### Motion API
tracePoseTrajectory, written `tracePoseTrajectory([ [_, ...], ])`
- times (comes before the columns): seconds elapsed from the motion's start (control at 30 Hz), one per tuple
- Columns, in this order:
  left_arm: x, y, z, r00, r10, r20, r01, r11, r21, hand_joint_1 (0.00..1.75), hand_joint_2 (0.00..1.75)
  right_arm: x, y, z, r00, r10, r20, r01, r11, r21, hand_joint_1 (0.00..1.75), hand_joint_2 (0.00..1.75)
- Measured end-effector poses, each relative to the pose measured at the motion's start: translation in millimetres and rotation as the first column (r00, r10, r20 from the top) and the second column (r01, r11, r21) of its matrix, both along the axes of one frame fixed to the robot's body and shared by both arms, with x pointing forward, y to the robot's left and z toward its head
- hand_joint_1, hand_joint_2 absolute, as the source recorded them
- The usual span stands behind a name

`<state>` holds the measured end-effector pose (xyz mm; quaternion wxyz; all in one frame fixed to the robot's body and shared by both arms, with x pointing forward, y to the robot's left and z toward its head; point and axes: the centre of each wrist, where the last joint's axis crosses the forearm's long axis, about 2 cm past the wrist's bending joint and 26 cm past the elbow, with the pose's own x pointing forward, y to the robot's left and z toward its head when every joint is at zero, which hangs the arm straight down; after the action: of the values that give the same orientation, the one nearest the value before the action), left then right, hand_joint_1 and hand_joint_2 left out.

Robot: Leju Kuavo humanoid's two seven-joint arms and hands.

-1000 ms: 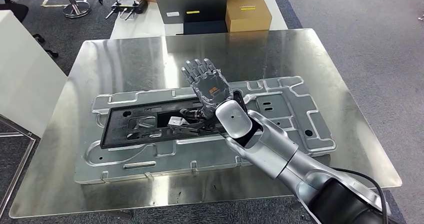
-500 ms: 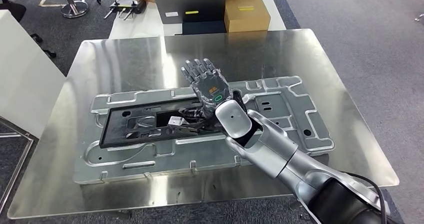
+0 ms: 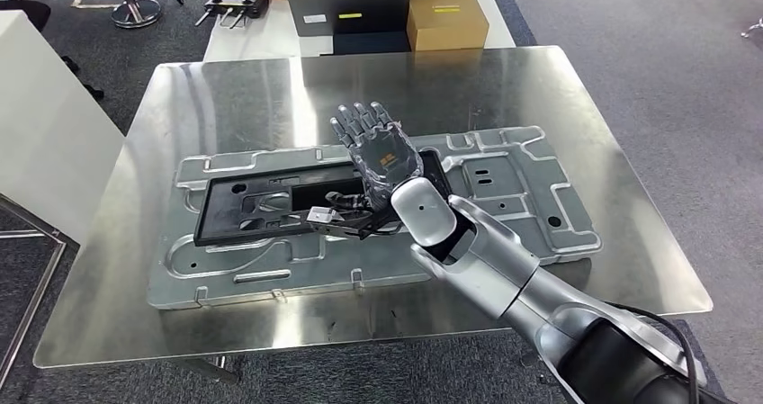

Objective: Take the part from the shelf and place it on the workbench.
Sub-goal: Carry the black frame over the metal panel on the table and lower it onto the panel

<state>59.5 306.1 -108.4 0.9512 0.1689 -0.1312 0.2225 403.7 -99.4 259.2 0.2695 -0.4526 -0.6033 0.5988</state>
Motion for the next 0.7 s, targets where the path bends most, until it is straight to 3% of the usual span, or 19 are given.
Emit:
tracePoseTrajectory([
  [0.7, 3.5, -1.5, 0.4, 1.0, 0.016, 0.001, -0.016, 1.0, -0.024, 0.0, 0.0, 0.6, 1.0, 1.4, 1.0, 0.01, 0.003, -0.01, 1.0, -0.01, 0.0, 0.0],
])
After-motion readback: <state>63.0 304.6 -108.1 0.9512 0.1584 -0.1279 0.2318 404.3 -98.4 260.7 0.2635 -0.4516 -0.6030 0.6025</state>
